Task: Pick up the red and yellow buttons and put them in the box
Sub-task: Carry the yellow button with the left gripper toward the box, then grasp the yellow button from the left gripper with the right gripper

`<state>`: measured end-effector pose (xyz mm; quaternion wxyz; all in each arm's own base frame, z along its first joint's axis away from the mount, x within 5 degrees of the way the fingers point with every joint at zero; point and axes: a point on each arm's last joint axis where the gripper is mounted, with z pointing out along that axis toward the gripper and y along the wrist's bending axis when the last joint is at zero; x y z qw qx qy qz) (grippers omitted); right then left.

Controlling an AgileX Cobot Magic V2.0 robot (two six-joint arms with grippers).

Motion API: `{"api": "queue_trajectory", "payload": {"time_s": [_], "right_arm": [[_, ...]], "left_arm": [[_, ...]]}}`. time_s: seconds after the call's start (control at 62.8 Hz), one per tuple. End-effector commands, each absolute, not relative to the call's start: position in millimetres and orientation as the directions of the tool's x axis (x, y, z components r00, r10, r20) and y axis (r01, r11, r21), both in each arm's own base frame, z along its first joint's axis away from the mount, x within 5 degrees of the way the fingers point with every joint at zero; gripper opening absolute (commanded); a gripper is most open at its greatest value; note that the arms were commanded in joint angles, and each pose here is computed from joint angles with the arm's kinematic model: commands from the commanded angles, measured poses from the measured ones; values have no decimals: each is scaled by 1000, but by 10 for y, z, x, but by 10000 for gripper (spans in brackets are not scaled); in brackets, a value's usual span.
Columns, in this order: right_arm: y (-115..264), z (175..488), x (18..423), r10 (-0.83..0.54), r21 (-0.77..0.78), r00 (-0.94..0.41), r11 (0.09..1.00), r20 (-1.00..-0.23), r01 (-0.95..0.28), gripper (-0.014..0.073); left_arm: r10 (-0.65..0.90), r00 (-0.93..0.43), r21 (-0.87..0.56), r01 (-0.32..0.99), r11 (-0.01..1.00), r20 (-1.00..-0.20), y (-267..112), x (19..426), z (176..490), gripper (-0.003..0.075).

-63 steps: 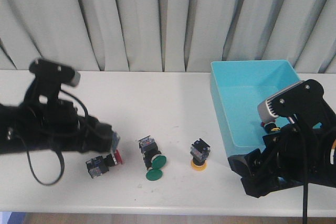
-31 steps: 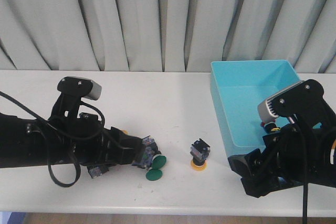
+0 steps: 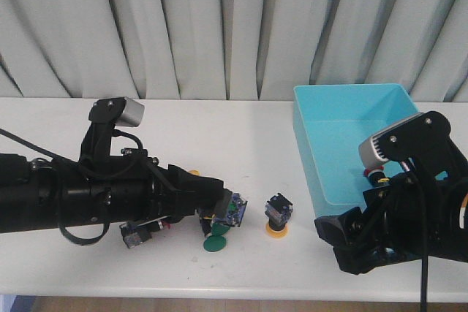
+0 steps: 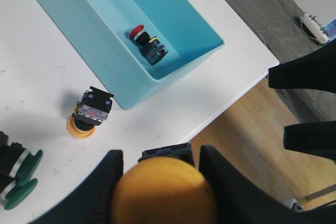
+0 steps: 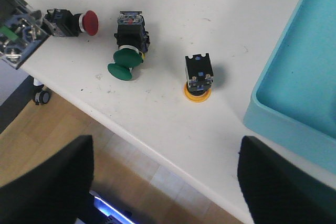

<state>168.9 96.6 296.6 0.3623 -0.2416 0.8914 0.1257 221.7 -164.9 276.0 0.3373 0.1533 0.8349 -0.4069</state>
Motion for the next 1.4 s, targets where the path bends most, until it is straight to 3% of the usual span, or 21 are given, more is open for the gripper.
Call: {"api": "queue_trajectory", "payload": {"time_s": [0.0, 0.112, 0.239, 0.462, 0.797, 0.94, 1.099, 1.211, 1.386], "right_arm": [[987, 3127, 1728, -367, -25, -497, 823, -786, -568, 559], [1039, 3091, 1753, -552, -188, -347, 694, -758, -695, 559], [1156, 2994, 1797, -674, -270, -197, 521, -712, -809, 559], [1406, 2893, 1889, -672, -330, 56, 289, -739, -899, 559], [1580, 2780, 2060, -611, -358, 137, 256, -779, -898, 559], [1704, 2800, 2004, -615, -425, 211, 224, -760, -877, 559], [1788, 2788, 2012, -637, -471, 217, 260, -740, -843, 550], [1794, 2789, 2002, -627, -455, 211, 259, -750, -852, 519], [1796, 2797, 2005, -613, -436, 191, 280, -767, -855, 400]], "left_arm": [[-80, -718, -627, 542, 559, -691, -1683, 2195, 2962, 206], [-99, -726, -647, 532, 547, -681, -1689, 2195, 2974, 206], [-99, -726, -648, 532, 546, -680, -1689, 2194, 2975, 206], [-104, -734, -662, 531, 529, -671, -1699, 2183, 2984, 206], [-108, -751, -692, 531, 488, -652, -1720, 2155, 3006, 206], [-119, -754, -701, 525, 484, -646, -1721, 2158, 3013, 206], [-125, -757, -709, 521, 475, -641, -1725, 2156, 3020, 206], [-125, -758, -709, 521, 475, -641, -1725, 2155, 3020, 206], [-126, -756, -707, 521, 479, -643, -1723, 2159, 3018, 206]]}}
